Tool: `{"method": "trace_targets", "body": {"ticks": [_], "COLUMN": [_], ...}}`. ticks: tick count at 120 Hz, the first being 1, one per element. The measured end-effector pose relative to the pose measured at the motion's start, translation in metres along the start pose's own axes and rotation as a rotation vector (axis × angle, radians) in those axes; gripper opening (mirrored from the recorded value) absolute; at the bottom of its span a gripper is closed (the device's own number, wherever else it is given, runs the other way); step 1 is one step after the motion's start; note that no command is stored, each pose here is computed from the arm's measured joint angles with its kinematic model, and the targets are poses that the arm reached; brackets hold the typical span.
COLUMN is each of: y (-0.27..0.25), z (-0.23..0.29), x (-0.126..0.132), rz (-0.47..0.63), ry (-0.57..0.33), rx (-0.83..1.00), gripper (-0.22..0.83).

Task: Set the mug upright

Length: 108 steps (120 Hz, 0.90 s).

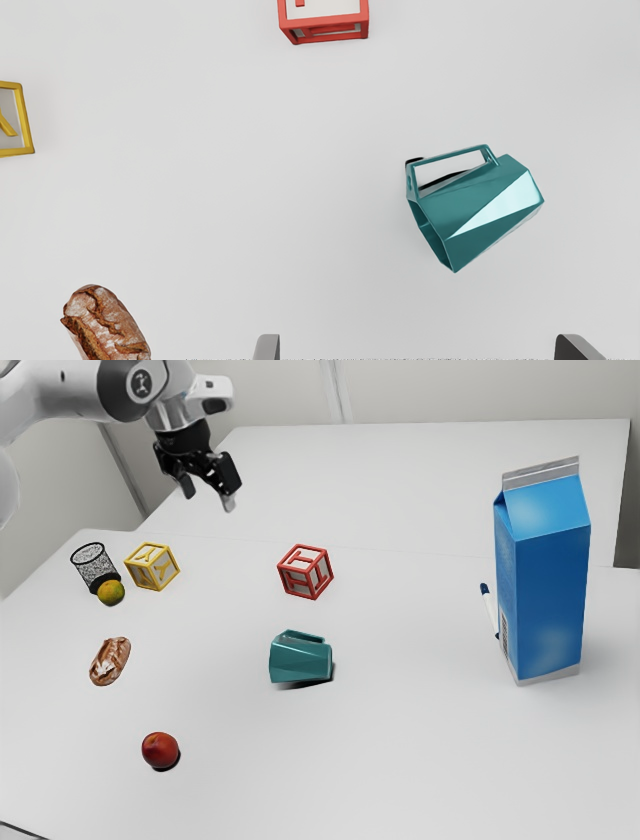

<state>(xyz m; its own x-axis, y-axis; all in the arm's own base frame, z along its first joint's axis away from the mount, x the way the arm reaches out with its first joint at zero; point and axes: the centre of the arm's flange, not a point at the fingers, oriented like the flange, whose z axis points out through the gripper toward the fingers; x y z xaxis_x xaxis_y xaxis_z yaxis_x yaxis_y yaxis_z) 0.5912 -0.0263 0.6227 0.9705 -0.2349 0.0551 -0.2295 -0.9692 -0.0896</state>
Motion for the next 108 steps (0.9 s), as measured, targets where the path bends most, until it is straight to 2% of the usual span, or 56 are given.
{"method": "trace_targets", "body": {"ticks": [19, 47, 68, 108], "y": [-0.005, -0.044, -0.022, -0.017], "z": [0.020, 0.114, 0.184, 0.261], "x": [-0.007, -0.036, -0.049, -0.050], "rz": [-0.029, -0.253, -0.334, -0.376], "ry": [-0.035, -0.153, -0.242, -0.271], "rx": [-0.069, -0.502, -0.764, -0.900], "gripper": [0.61, 0.62, 0.61, 0.61]}}
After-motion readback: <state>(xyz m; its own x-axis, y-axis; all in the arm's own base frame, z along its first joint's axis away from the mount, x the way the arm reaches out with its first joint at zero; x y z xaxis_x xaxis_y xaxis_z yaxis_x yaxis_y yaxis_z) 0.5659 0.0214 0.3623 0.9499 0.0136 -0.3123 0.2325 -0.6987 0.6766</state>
